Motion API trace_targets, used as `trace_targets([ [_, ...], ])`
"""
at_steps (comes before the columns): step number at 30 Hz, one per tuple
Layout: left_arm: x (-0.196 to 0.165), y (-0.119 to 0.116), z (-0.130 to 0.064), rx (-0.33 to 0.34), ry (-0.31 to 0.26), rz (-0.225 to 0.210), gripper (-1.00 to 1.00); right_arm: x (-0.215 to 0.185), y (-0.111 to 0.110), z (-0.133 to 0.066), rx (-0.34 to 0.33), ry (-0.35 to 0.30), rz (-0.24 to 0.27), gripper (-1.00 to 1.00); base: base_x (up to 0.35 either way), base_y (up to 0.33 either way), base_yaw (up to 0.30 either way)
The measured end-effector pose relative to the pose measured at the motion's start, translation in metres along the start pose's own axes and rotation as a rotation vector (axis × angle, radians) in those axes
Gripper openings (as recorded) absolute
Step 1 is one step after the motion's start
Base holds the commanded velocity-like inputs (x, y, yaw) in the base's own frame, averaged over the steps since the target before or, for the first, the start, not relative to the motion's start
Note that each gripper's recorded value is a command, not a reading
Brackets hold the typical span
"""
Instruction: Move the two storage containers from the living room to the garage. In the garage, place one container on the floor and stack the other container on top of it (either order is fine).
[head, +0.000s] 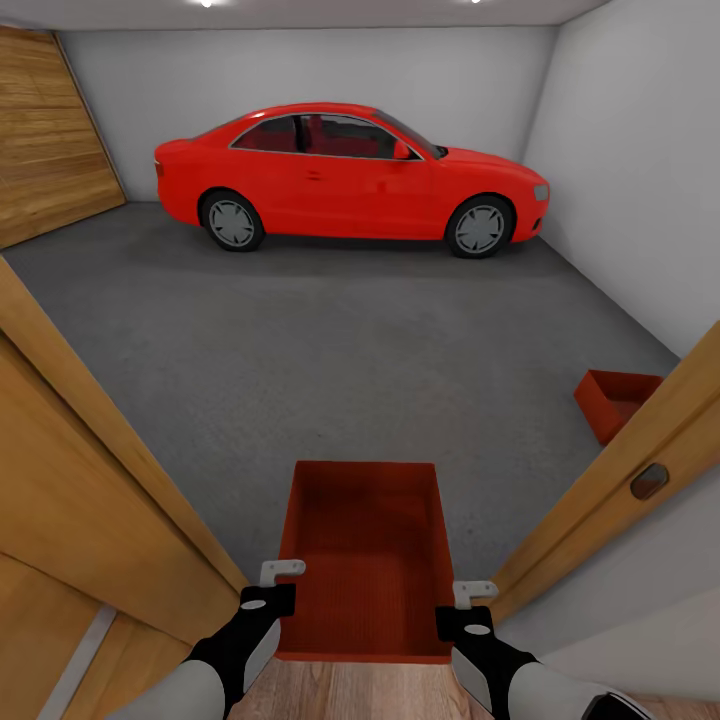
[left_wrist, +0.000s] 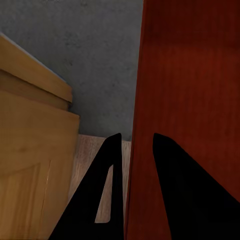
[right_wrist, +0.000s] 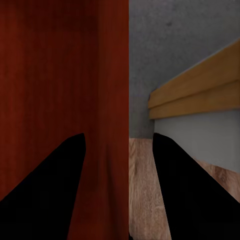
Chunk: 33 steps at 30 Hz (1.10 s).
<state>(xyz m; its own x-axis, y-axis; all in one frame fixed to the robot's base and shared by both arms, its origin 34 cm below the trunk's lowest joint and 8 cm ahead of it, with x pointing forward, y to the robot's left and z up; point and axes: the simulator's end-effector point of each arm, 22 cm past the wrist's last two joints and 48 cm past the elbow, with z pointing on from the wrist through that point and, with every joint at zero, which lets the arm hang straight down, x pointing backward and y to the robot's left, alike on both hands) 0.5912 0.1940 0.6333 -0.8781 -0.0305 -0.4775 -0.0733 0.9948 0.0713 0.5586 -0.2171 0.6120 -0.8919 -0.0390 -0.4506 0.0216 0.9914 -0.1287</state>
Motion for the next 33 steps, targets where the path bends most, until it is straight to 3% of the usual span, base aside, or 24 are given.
trace_targets([
  [33, 0.0023, 0.0003, -0.0003, 0.0, 0.004, 0.0, -1.0, 0.002, 0.0002, -0.0006, 0.001, 0.004, -0.002, -1.0, 0.31, 0.0, 0.0],
])
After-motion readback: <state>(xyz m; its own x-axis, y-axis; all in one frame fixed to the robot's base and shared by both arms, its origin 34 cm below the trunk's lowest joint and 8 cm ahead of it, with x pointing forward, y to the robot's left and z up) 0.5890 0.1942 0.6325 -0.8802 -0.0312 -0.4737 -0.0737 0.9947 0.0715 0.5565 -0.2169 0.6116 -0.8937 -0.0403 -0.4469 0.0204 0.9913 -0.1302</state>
